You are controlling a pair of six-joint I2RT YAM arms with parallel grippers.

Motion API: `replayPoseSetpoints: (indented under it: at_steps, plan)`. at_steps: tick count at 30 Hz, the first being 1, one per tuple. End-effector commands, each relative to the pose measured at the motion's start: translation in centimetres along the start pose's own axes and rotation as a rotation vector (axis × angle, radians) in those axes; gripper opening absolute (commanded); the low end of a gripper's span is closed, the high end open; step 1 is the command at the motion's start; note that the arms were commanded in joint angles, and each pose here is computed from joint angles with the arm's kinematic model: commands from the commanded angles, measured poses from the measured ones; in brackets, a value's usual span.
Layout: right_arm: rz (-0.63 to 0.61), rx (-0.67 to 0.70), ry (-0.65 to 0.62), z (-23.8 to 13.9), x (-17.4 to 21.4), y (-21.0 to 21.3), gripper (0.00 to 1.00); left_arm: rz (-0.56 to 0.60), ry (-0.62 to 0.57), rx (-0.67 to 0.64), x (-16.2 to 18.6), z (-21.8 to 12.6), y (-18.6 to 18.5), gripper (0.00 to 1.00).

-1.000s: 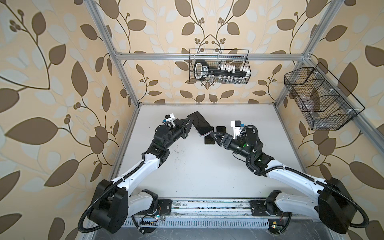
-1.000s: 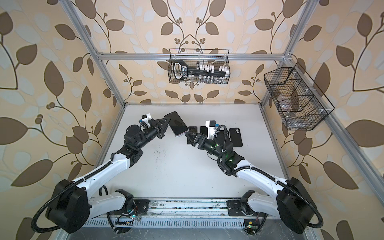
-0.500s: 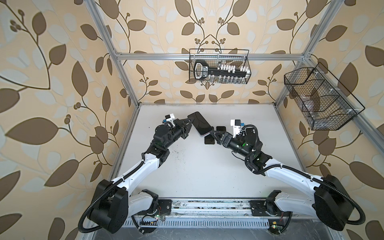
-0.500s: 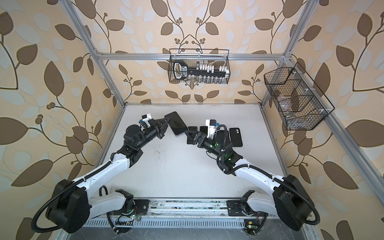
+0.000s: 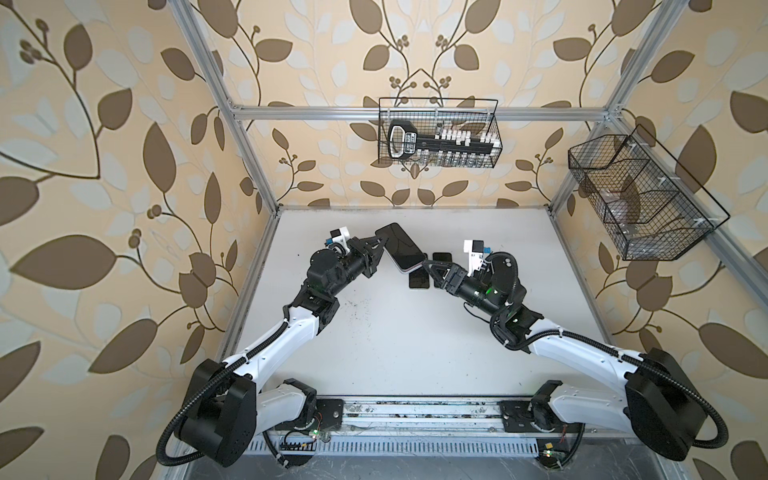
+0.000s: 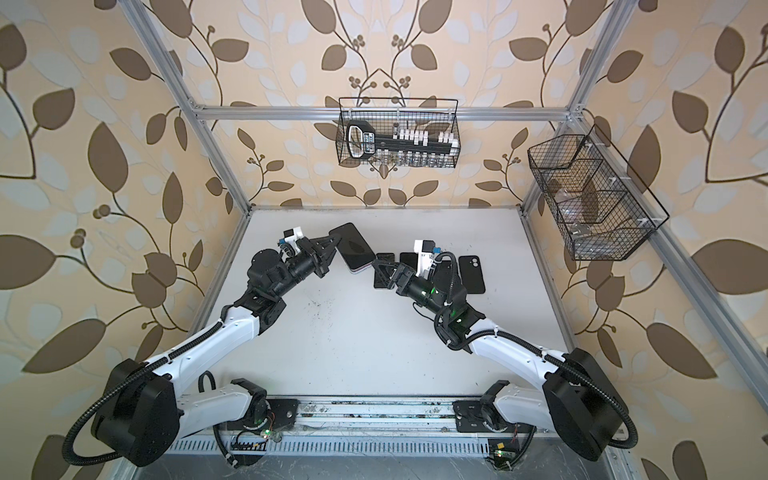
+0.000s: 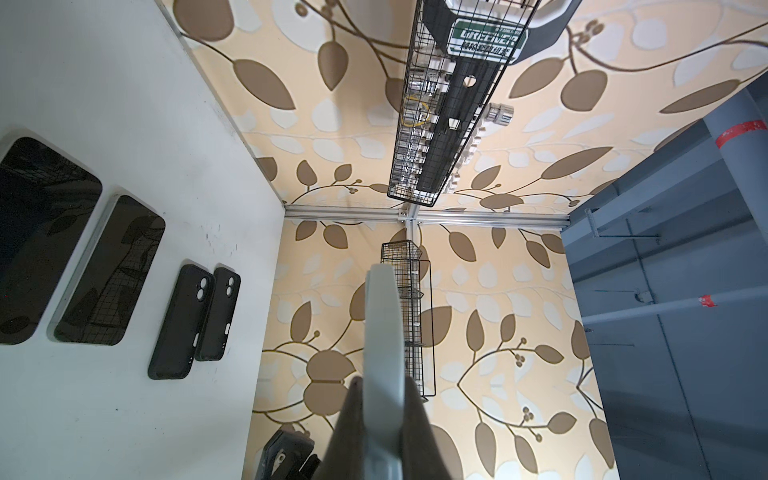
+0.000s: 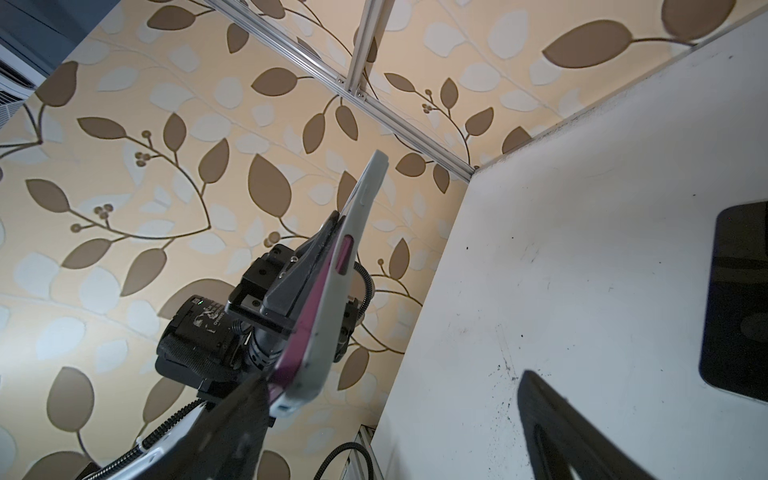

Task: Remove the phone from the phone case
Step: 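Move the right gripper back toward the phone held by the left gripper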

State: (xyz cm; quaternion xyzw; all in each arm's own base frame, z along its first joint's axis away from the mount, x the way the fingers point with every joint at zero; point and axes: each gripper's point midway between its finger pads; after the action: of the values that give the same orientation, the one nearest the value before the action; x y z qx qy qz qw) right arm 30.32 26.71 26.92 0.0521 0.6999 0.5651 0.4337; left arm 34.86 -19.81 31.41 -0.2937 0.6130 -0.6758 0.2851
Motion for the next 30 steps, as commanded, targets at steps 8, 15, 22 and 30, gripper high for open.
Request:
replayPoseSetpoints:
  at_steps: [8,15,22,30]
  plan:
    - [0.013,0.002,-0.037,-0.6,-0.4,0.1,0.91,0.054,0.035,0.206,1.2,-0.2,-7.3,0.0]
    - [0.007,-0.041,-0.028,-0.3,-0.4,0.9,0.91,0.053,0.04,0.2,1.4,-0.1,-7.1,0.0]
    - [-0.008,-0.09,-0.011,0.0,-0.3,2.0,0.89,0.053,0.043,0.19,1.5,0.0,-6.7,0.0]
    - [-0.004,-0.092,-0.001,0.5,-0.2,1.8,0.89,0.055,0.053,0.194,1.9,0.1,-6.9,0.0]
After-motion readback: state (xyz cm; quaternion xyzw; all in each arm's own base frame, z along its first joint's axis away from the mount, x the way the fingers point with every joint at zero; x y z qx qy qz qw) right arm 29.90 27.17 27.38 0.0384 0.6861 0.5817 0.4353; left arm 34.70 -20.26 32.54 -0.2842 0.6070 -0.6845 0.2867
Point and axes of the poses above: each gripper's point midway between its finger pads, its own z axis out along the fingers, its own y axis along the line the jaws close on, x = y × z, and after that the axes turned 1 degree about -z, right-handed
